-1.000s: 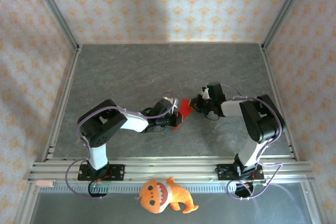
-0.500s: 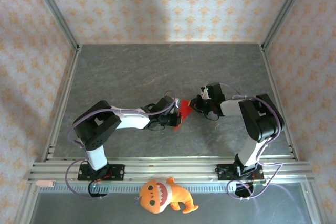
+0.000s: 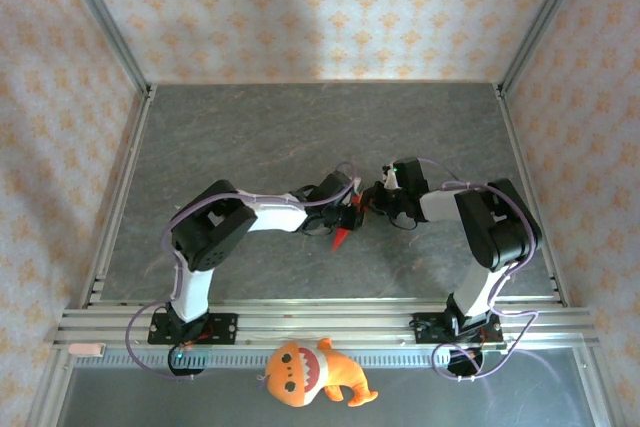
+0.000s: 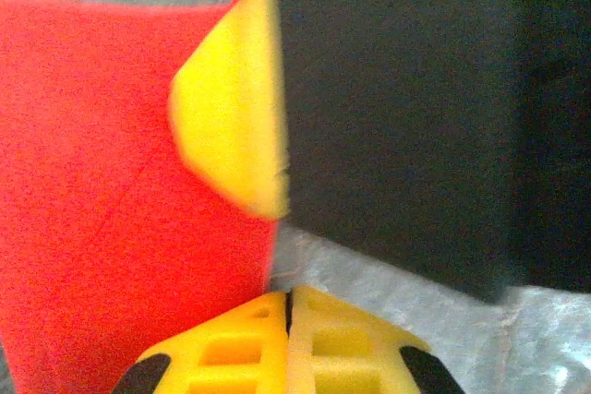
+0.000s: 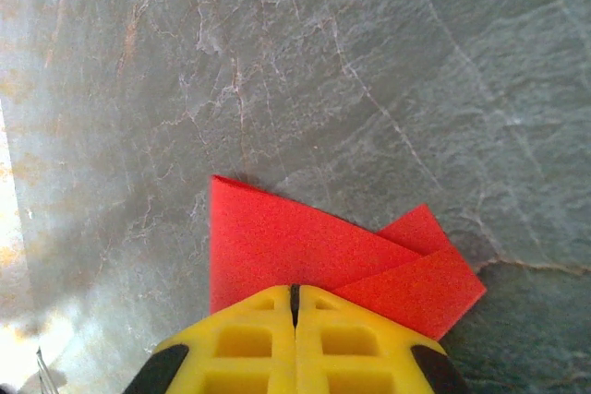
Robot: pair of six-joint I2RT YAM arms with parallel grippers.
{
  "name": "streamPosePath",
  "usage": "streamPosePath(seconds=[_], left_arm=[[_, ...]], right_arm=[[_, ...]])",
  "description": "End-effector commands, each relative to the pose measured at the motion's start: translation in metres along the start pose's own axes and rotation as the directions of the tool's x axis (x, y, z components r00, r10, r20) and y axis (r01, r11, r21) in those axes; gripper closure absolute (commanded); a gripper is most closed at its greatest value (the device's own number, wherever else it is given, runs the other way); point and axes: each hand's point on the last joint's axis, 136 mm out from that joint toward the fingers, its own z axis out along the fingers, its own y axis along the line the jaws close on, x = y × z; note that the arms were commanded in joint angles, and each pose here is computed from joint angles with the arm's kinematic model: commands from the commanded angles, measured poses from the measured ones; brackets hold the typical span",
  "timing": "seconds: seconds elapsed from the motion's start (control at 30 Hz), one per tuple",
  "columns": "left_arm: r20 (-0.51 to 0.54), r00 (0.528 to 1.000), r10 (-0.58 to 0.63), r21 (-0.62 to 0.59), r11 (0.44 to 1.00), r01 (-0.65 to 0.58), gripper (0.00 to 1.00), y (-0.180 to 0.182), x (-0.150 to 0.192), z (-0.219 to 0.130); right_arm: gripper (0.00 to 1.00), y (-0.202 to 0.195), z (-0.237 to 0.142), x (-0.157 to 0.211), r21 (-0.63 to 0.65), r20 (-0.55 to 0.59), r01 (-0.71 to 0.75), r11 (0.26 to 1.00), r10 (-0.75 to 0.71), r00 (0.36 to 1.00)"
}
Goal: Fold a paper plane with a square sheet of paper (pick it up from the middle)
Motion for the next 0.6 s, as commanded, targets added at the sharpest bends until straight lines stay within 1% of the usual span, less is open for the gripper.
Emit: streamPosePath(seconds=[0.0, 0.1, 0.2, 0.27, 0.37, 0.43, 0.5, 0.57], left_arm=[[-0.081, 0.997, -0.002, -0.04, 0.999, -0.002, 1.0, 0.015, 0.03, -0.002], [-0.101, 0.995, -0.012, -0.067, 0.998, 0.005, 1.0, 0.022, 0.042, -0.008], [-0.124, 0.992, -0.013, -0.067, 0.998, 0.005, 1.0, 0.022, 0.054, -0.012], [-0.119, 0.993, 0.004, -0.057, 0.998, -0.011, 1.0, 0.015, 0.056, -0.022], [-0.142, 0.99, 0.004, -0.076, 0.997, -0.015, 1.0, 0.022, 0.071, -0.028], [-0.146, 0.989, 0.0, -0.071, 0.997, -0.01, 1.0, 0.026, 0.08, -0.032], [-0.141, 0.989, -0.033, -0.06, 0.998, 0.025, 1.0, 0.027, 0.087, -0.037], [-0.129, 0.991, -0.043, -0.024, 0.999, 0.041, 1.0, 0.022, 0.09, -0.044]], right_arm=[[1.0, -0.064, 0.004, 0.029, 0.222, -0.045, -0.049, 0.974, 0.06, 0.997], [1.0, -0.067, 0.006, 0.031, 0.229, -0.053, -0.047, 0.972, 0.061, 0.997], [1.0, -0.069, 0.007, 0.031, 0.238, -0.055, -0.044, 0.97, 0.059, 0.997], [1.0, -0.069, 0.007, 0.03, 0.239, -0.056, -0.043, 0.97, 0.057, 0.997], [1.0, -0.068, 0.008, 0.028, 0.237, -0.059, -0.035, 0.971, 0.051, 0.997], [1.0, -0.067, 0.009, 0.028, 0.234, -0.063, -0.032, 0.972, 0.048, 0.997], [1.0, -0.065, 0.009, 0.026, 0.23, -0.064, -0.029, 0.973, 0.045, 0.997], [1.0, -0.063, 0.009, 0.026, 0.22, -0.067, -0.024, 0.975, 0.04, 0.997]])
